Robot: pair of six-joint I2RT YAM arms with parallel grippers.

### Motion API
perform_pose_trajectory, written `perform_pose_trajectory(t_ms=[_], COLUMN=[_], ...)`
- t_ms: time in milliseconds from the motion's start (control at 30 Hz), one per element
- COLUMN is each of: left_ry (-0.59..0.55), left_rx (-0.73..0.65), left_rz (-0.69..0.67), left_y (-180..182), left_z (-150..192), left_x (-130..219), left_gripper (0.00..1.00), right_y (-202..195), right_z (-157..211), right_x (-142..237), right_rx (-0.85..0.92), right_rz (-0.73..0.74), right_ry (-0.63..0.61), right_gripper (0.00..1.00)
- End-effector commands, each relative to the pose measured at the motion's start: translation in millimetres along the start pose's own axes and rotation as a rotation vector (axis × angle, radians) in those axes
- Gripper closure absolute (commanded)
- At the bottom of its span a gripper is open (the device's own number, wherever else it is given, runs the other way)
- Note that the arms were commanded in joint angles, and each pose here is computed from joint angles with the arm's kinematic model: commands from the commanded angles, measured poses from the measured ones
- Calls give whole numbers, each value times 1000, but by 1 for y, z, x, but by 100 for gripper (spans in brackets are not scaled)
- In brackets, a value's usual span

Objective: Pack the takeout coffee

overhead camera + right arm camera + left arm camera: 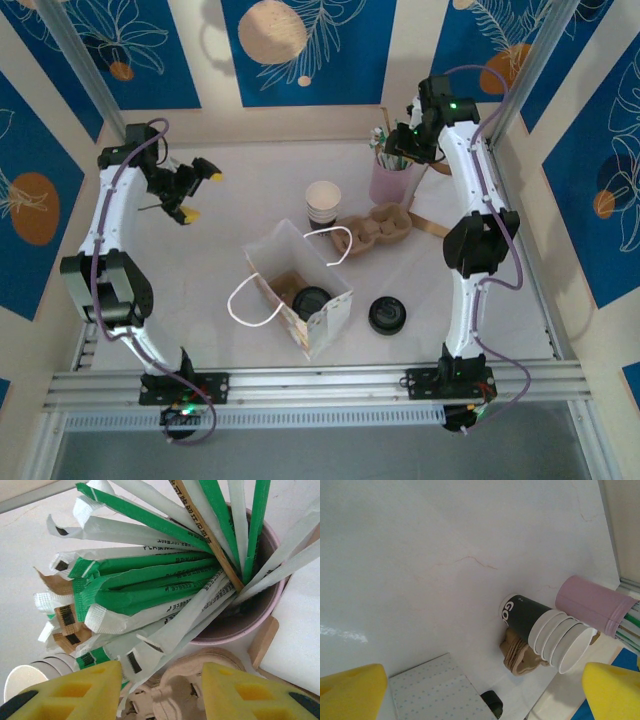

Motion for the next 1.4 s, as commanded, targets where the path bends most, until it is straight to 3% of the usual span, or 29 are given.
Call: perform_pose_trajectory(t_ms=[0,267,600,767,867,1100,1367], left_ry=[4,0,4,3,4,5,6], left_rx=[-5,-9,-10,-11,-11,-14,-21], left_rz=[-10,-9,-9,-11,-10,-7,-10], left_y=[-3,-4,-4,-3,-4,-5,-5], left_z=[3,3,4,5,5,6,7], left_x=[4,5,5,7,7,8,10], left_gripper=[0,0,0,0,0,0,0], right_y=[8,4,-6,-8,-9,-6,4], right_z=[2,-1,-9,-10,-10,-15,-13], right_x=[-2,1,-6,-6,-5,6,37], right_rx=[-8,-22,-47,-50,-50,-24,54], right_rz=[-31,6,32,37,42,49,70], right_ry=[22,-2,-6,-5,-7,-48,-115], right_gripper=[54,67,69,80,80,84,100])
Point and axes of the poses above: each hand's point on the last joint's axis, 136 mm out from that joint toward the fingers, its own x axis back along the fingers, its own y axis along the line the jaws close on, z = x × y, the point moved 3 cm from there along x, back along the fingers, and after that the axes turned 6 degrees about -x, right-handed, at the moved point
